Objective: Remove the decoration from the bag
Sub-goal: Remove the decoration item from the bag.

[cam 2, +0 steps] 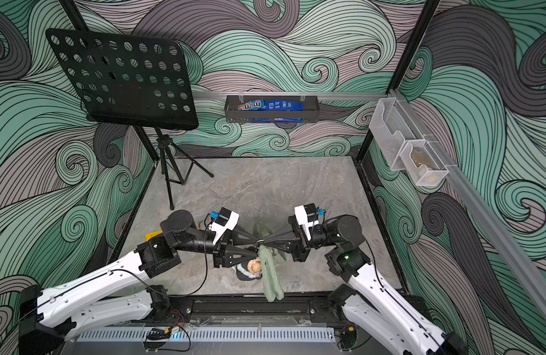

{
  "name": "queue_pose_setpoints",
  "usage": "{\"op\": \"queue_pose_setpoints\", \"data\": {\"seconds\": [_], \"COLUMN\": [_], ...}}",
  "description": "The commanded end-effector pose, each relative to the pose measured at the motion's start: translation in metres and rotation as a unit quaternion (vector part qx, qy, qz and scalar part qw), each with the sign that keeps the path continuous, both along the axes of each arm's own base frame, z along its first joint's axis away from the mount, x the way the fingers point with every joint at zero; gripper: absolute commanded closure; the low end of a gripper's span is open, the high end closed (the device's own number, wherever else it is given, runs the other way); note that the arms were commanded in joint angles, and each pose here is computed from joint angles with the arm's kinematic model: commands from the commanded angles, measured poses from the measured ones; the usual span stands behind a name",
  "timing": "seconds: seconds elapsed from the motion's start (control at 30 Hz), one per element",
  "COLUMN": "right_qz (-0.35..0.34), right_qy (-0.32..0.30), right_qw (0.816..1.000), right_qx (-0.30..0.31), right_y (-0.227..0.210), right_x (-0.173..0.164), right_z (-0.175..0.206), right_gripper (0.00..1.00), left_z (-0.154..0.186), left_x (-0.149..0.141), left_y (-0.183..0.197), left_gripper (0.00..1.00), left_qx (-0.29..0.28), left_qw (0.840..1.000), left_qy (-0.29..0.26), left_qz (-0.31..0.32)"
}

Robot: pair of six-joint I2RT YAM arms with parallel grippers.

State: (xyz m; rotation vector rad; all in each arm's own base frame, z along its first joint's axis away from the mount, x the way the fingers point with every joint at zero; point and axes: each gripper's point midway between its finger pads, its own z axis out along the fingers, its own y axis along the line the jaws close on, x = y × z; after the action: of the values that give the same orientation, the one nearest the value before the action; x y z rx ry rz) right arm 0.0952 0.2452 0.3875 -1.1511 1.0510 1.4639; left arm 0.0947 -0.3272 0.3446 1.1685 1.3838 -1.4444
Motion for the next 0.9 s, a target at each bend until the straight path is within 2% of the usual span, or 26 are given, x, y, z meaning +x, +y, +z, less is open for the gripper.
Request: {"op": "queue_pose_setpoints", "data": {"seconds": [0.0, 0.37, 0.5, 0.87], "right_qz": [-0.006, -0.012, -0.015, -0.014], "right_qy": [-0.012, -0.010, -0.011, -0.009], "right_qw": [1.000, 1.000, 1.000, 1.000], "right_qx": [0.016, 0.017, 0.020, 0.016], "right_y": [-0.0025, -0.0030, -0.0039, -0.0029], "right_x": [-0.0032, -0.0019, -0.0022, -0.0010], "right_z": [0.0076, 0.0074, 0.0095, 0.0061], "right_gripper": [1.00, 1.00, 1.00, 1.00], "left_z": [0.0083, 0.0045, 0.0028, 0.0061], "left_x": [-0.0030, -0.0032, -0.0043, -0.0062], "left_y": [-0.0005, 0.0005, 0.0000, -0.0004], "left_gripper": [0.54, 0.53, 0.58, 0.55], "left_qx": [-0.018, -0.022, -0.021, -0.025], "left_qw": [1.000, 1.000, 1.000, 0.999], "left_qy": [-0.016, -0.018, -0.018, -0.018], "left_qz": [-0.007, -0.003, -0.005, -0.010]}}
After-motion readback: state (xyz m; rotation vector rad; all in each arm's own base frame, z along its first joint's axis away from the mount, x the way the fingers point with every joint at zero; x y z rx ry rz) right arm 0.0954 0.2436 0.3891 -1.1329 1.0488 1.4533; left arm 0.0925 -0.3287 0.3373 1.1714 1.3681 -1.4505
